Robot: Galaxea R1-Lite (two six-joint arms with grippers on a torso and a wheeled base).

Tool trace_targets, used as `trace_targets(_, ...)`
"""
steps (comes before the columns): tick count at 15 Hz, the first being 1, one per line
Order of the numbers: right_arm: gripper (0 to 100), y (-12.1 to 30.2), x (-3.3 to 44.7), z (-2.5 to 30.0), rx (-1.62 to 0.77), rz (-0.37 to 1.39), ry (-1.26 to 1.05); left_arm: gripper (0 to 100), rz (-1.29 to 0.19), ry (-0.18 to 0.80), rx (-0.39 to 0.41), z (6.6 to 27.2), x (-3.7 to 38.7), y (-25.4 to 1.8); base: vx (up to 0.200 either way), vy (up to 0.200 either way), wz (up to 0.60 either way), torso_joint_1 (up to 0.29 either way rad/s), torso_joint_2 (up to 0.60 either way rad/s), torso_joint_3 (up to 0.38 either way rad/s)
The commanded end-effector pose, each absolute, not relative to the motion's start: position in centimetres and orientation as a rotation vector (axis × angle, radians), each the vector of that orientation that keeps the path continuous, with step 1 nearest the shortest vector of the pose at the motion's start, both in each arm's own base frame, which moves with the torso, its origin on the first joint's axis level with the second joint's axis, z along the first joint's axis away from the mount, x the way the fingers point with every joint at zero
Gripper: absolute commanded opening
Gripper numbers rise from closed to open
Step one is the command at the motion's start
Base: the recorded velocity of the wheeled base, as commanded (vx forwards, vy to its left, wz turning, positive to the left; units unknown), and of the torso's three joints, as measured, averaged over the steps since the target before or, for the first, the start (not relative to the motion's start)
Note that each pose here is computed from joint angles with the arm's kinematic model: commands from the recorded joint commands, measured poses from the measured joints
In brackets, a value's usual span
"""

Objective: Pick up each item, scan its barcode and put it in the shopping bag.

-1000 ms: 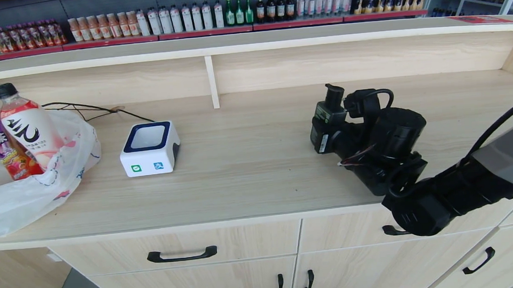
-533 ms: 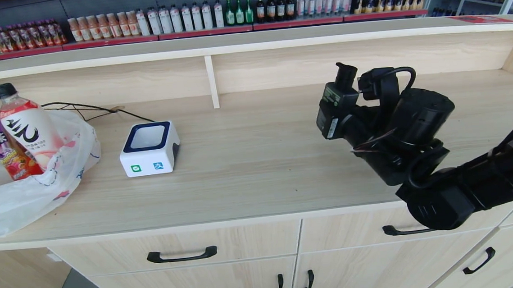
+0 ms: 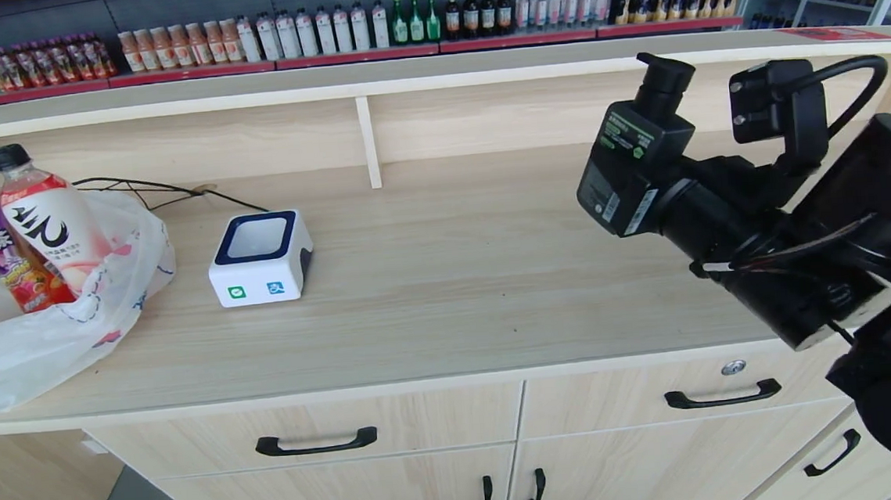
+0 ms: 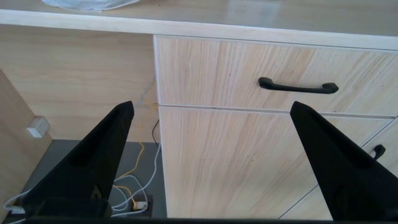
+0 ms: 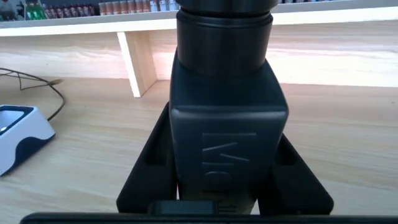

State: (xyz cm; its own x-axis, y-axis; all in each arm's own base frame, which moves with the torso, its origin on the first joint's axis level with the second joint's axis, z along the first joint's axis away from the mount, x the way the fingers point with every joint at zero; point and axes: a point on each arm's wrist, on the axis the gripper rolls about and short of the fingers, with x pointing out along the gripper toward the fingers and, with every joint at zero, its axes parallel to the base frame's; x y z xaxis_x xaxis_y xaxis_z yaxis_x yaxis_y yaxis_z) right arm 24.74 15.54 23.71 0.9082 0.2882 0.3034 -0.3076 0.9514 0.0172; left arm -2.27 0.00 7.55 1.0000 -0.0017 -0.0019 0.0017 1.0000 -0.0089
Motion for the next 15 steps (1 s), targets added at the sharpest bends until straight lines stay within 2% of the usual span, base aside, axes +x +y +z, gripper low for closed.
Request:
trace_targets(1, 0, 13.4, 20.4, 25.1, 0.083, 0.332, -0.348, 100, -0.002, 0.002, -0.009, 7.6, -2.3, 0.0, 0.0, 0.0, 0.0, 0.0, 0.0, 0.0)
trace_targets(4, 0, 11.9, 18.0, 24.7, 0.085, 0.406, -0.351, 100, -0.002, 0.002, -0.009, 7.6, -2.3, 0.0, 0.0, 0.0, 0.0, 0.0, 0.0, 0.0)
trace_targets(8, 0, 12.0, 17.1, 23.8, 0.129, 0.502, -0.313, 100, -0.002, 0.002, -0.009, 7.6, -2.3, 0.0, 0.0, 0.0, 0.0, 0.0, 0.0, 0.0)
trace_targets(11, 0, 12.4, 16.3, 23.5, 0.194, 0.639, -0.288, 100, -0.002, 0.002, -0.009, 7.6, -2.3, 0.0, 0.0, 0.0, 0.0, 0.0, 0.0, 0.0)
trace_targets(13, 0, 12.8, 15.9, 24.1, 0.261, 0.841, -0.278, 100, -0.002, 0.002, -0.009, 7.6, -2.3, 0.0, 0.0, 0.0, 0.0, 0.0, 0.0, 0.0)
trace_targets(15, 0, 13.1, 15.9, 25.1, 0.305, 0.966, -0.28, 100, -0.002, 0.002, -0.009, 7.6, -2.3, 0.0, 0.0, 0.0, 0.0, 0.0, 0.0, 0.0)
